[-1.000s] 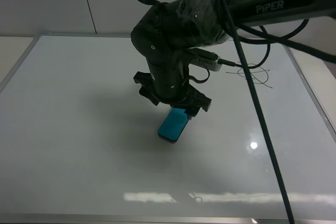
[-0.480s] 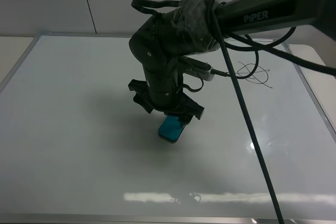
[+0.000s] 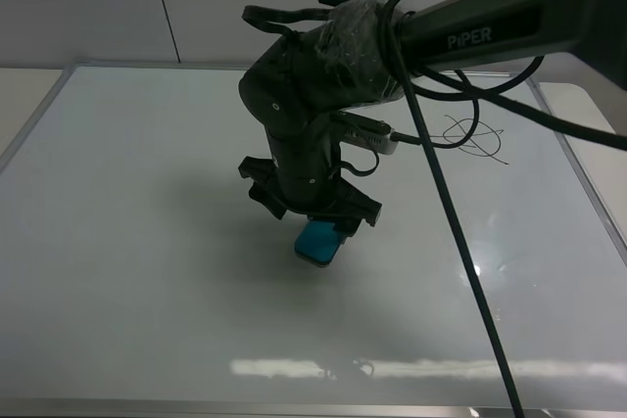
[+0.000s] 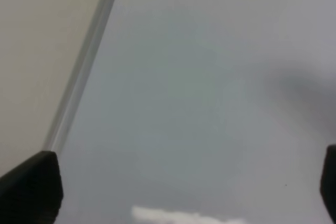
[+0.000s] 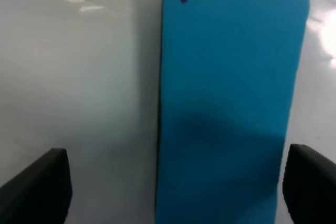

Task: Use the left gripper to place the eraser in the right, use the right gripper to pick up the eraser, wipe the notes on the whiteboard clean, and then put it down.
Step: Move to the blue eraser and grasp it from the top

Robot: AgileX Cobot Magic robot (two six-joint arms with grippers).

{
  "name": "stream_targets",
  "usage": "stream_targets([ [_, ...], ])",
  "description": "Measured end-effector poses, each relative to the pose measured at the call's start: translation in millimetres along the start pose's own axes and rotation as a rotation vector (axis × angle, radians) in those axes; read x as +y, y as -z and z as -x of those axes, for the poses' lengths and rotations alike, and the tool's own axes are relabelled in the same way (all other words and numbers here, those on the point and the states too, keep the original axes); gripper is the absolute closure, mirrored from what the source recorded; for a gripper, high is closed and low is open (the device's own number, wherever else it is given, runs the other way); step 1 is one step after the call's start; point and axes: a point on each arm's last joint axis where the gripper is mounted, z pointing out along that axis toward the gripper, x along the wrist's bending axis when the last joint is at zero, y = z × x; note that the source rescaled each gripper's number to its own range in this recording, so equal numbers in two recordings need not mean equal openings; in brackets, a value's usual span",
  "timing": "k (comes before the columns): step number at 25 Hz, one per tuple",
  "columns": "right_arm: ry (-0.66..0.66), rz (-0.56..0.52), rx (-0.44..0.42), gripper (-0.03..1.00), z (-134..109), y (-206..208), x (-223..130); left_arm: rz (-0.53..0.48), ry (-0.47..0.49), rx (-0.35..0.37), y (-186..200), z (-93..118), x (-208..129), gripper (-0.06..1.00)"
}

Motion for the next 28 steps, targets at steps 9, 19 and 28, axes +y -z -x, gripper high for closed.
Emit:
stream_targets([
  [9, 0.02, 0.0, -0.017, 0.36, -0.1, 1.1, -7.3, 0.0, 0.0, 0.0, 0.0, 0.0, 0.0, -0.05],
  [19, -0.021, -0.014, 0.029, 0.36, 10.8, -17.3, -14.6, 0.0, 0.0, 0.0, 0.0, 0.0, 0.0, -0.05],
  [28, -0.029, 0.01, 0.064, 0.36, 11.4, -10.0, -10.9, 0.0, 0.0, 0.0, 0.0, 0.0, 0.0, -0.05],
])
